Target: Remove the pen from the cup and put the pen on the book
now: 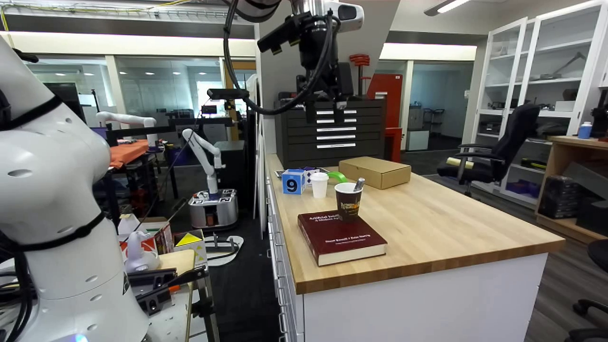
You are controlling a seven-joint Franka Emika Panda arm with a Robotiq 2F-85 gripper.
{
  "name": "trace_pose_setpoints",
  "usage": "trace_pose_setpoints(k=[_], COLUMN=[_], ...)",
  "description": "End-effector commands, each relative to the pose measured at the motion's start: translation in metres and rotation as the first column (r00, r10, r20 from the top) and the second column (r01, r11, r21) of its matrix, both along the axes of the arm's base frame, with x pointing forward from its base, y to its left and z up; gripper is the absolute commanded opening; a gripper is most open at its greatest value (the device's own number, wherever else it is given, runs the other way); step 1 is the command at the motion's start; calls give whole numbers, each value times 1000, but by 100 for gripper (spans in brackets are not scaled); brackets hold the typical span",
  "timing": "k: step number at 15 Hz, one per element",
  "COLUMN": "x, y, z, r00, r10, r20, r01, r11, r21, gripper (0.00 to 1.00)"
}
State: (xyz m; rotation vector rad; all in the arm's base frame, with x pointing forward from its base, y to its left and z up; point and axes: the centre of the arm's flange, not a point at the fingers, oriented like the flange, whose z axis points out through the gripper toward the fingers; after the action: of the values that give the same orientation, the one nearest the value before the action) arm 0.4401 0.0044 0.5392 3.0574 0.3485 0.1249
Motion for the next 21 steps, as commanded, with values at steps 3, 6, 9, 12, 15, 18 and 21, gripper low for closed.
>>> trace_pose_setpoints(k=[3,6,9,12,15,18,21], x=[6,6,17,34,53,68,84], y=[1,-1,8,21,37,53,68], z=[0,-6,-19,-30,-43,-53,-60], r00=[1000,1000,1000,998,996,992,986], r10=[7,6,22,42,68,114,158], r20=[-3,-1,10,37,54,57,43], r01=[-7,-6,-23,-44,-73,-118,-161], r11=[1000,1000,999,996,993,990,985], r21=[-3,4,39,80,91,77,69], gripper=[100,100,100,100,100,100,100])
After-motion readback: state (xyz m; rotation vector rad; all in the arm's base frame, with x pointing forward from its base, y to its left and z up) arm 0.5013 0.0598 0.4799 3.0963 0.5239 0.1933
